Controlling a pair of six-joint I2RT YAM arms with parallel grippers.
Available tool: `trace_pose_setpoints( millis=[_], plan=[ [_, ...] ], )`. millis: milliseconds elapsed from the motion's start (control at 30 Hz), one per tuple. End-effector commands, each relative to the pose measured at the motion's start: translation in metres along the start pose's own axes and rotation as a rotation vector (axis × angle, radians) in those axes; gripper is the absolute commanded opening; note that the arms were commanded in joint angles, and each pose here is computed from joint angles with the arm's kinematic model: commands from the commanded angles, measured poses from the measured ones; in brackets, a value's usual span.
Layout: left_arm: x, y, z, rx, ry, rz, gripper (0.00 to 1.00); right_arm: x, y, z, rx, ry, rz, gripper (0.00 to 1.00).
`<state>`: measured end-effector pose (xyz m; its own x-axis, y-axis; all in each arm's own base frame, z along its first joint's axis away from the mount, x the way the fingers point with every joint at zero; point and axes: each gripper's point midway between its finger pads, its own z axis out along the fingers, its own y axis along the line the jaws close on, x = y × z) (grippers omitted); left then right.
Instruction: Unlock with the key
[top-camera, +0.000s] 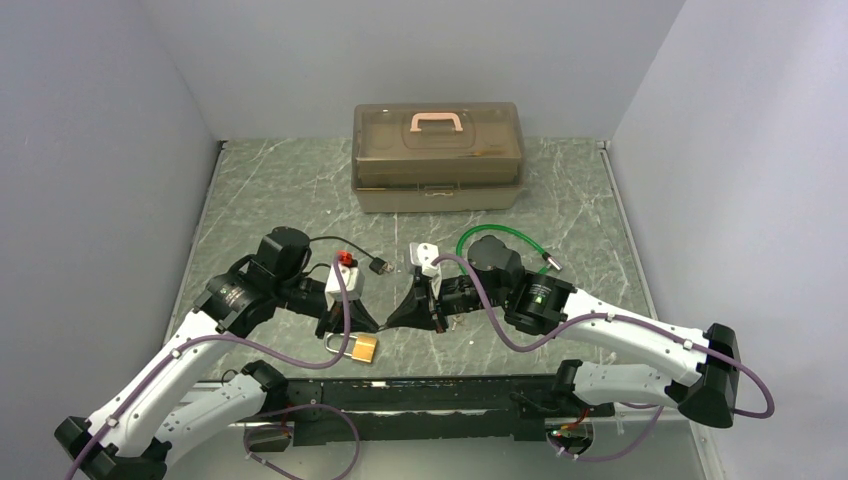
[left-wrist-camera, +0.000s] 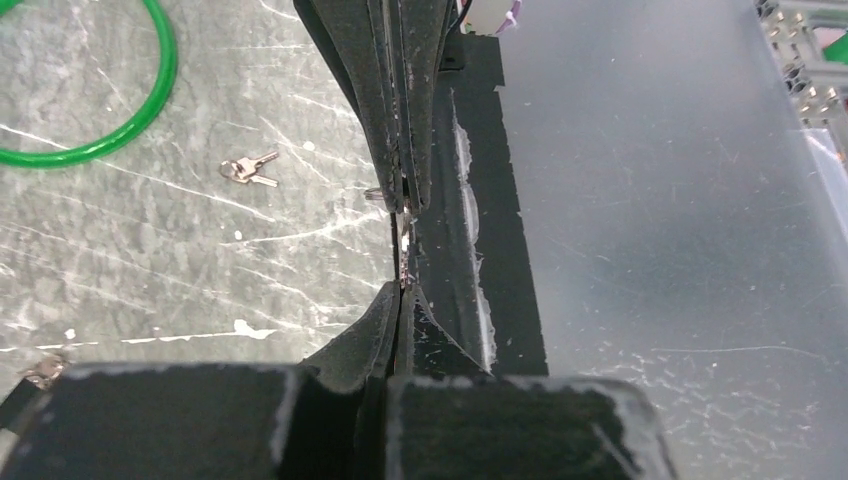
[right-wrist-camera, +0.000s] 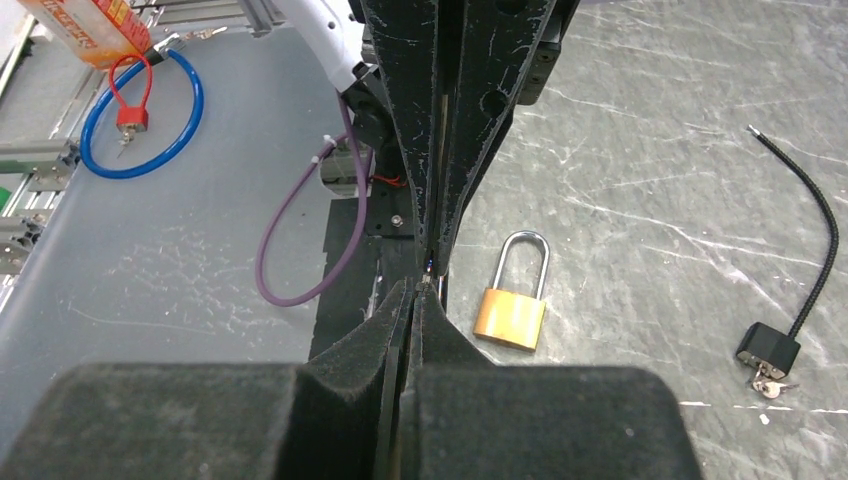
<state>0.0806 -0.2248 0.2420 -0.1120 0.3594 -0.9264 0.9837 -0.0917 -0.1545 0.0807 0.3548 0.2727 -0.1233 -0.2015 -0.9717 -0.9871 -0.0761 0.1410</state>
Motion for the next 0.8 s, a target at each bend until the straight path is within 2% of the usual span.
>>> trace_pose_setpoints(
  millis=[0, 367, 767],
  plan=[
    [-0.011, -0.002, -0.004, -0.001, -0.024, 0.067, 0.00, -0.035, 0.002, 0.000, -0.014, -0.085, -0.074, 0.00],
    [-0.009, -0.002, -0.007, -0.012, -0.002, 0.092, 0.00, -0.016, 0.003, 0.005, -0.049, -0.001, -0.043, 0.00],
    [-0.032, -0.011, -0.010, 0.030, -0.047, 0.087, 0.00, -0.019, 0.000, 0.006, -0.036, 0.033, -0.064, 0.00]
  ],
)
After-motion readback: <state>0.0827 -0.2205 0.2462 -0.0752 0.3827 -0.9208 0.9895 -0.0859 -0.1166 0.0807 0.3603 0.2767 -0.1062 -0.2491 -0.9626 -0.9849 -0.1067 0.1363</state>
